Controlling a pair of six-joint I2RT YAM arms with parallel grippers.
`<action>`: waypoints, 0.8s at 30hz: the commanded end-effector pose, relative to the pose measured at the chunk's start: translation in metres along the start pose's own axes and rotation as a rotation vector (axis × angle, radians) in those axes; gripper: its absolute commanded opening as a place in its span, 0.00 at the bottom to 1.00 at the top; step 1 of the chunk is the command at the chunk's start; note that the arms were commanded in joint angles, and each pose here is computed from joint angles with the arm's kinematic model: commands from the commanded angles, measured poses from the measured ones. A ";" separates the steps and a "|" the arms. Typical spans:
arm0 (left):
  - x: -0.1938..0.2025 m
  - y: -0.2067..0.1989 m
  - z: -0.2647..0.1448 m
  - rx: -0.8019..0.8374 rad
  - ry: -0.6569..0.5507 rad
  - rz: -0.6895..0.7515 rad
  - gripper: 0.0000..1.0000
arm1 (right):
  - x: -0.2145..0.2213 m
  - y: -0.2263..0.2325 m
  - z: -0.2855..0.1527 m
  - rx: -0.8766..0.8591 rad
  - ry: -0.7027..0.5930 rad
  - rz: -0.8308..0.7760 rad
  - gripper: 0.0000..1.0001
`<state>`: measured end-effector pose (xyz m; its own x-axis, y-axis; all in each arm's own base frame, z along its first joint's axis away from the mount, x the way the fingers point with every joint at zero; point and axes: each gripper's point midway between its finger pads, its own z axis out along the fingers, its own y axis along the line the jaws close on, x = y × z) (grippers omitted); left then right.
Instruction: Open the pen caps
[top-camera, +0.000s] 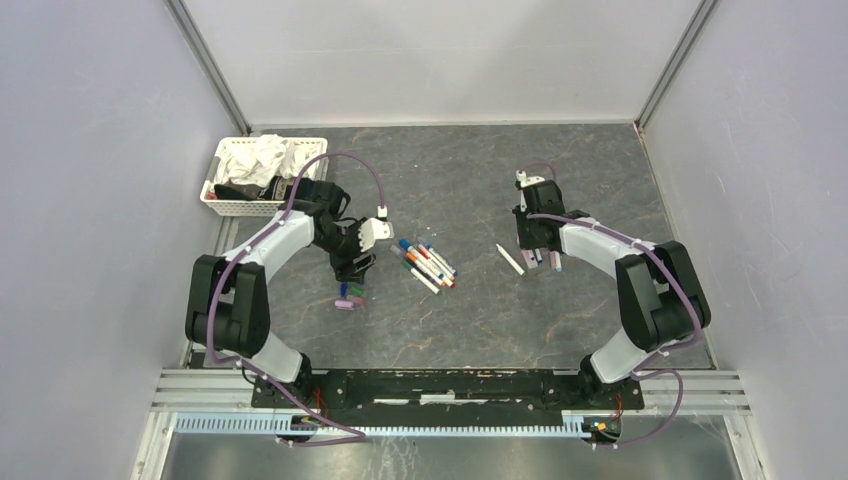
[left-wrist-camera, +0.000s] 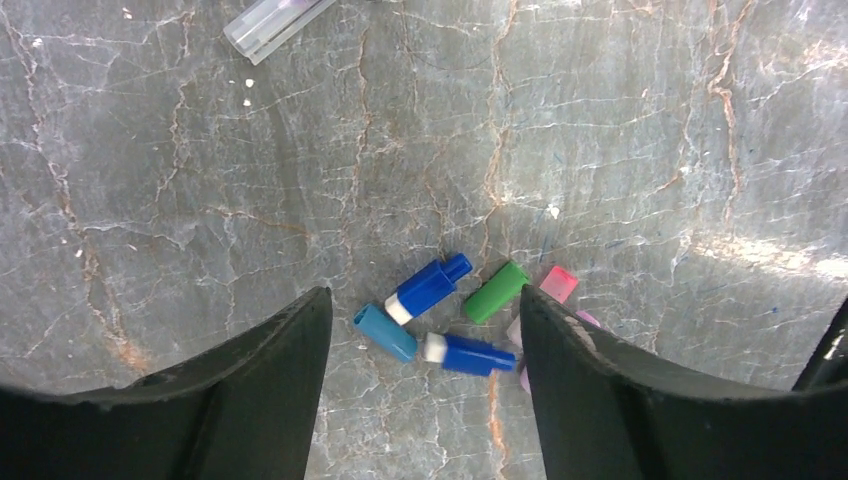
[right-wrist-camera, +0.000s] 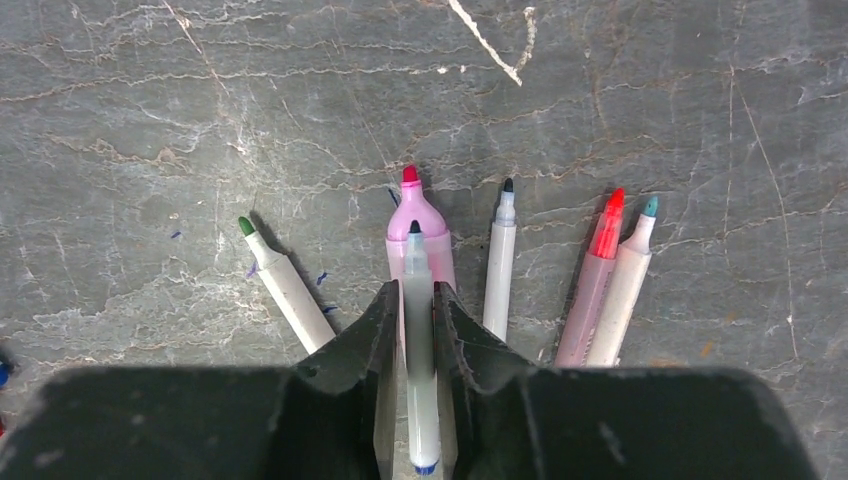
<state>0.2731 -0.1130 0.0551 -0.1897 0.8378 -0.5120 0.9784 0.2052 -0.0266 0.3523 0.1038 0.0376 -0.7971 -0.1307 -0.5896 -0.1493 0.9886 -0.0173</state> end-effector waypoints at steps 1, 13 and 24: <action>-0.020 -0.003 -0.013 0.001 -0.059 -0.039 0.77 | -0.008 -0.001 0.003 0.017 -0.037 0.013 0.26; -0.079 0.026 -0.086 -0.171 -0.153 -0.113 1.00 | -0.012 0.004 -0.003 -0.018 -0.055 0.010 0.35; -0.135 0.062 -0.193 -0.469 -0.395 -0.231 1.00 | -0.015 0.050 -0.009 -0.170 -0.057 -0.063 0.28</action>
<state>0.3397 -0.1142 0.2428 -0.2494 0.6300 -0.7355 0.8291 0.5313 0.1739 0.3455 0.1339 0.0395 -0.7796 -0.1822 -0.5991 -0.2445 0.9694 0.0234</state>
